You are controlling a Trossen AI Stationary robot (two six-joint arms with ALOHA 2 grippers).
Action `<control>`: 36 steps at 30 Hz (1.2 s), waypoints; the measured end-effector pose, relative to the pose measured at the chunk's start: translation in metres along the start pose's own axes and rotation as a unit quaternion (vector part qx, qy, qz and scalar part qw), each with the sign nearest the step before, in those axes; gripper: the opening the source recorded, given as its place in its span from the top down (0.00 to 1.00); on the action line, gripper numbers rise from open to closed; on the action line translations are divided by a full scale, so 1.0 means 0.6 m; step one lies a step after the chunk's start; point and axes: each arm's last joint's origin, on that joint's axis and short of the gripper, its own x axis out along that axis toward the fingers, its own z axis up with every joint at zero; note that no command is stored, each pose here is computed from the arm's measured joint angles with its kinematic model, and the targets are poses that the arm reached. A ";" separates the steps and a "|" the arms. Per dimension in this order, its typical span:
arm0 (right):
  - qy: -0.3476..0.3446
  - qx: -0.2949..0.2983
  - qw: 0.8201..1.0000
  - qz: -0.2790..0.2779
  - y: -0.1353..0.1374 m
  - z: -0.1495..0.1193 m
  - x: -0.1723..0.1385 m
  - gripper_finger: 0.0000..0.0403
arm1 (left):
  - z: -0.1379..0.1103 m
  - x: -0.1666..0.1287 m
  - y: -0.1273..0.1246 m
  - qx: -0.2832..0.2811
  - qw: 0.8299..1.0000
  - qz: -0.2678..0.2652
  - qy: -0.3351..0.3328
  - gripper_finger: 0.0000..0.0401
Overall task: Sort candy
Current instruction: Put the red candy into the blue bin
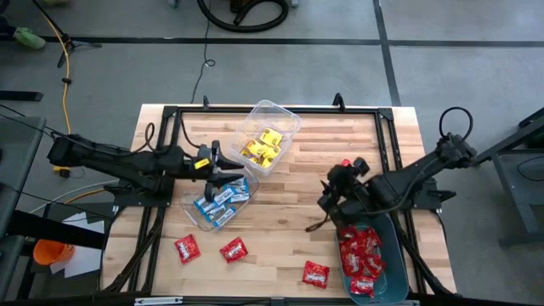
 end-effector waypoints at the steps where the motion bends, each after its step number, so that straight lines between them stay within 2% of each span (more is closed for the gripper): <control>1: 0.001 -0.008 1.000 -0.007 -0.003 0.005 0.006 0.43 | -0.003 0.000 0.000 0.006 1.000 0.000 0.007 0.67; 5: -0.006 -0.032 0.999 -0.036 -0.014 0.021 0.025 0.43 | -0.012 0.002 -0.003 0.014 0.999 -0.001 0.031 0.67; 11: -0.039 -0.049 0.995 -0.078 -0.026 0.041 0.044 0.43 | -0.008 0.003 -0.009 0.030 0.999 -0.012 0.015 0.67; 17: -0.042 -0.057 0.996 -0.054 -0.020 0.058 0.056 0.43 | 0.001 -0.005 -0.016 0.027 0.999 -0.027 -0.004 0.67; 22: 0.001 -0.013 0.999 0.044 -0.004 0.068 0.062 0.43 | 0.014 -0.015 -0.018 -0.043 0.998 -0.037 -0.029 0.67; 25: 0.025 0.017 0.994 0.106 0.008 0.072 0.060 0.43 | 0.022 -0.020 -0.019 -0.096 0.993 -0.044 -0.048 0.67; 28: 0.045 0.066 0.986 0.146 0.015 0.074 0.058 0.43 | 0.030 -0.022 -0.020 -0.153 0.984 -0.056 -0.067 0.67; 32: 0.056 0.136 0.978 0.148 0.017 0.075 0.058 0.43 | 0.038 -0.024 -0.024 -0.216 0.970 -0.072 -0.085 0.67; 36: 0.025 0.211 0.971 0.114 0.013 0.078 0.059 0.43 | 0.038 -0.024 -0.024 -0.264 0.958 -0.075 -0.082 0.67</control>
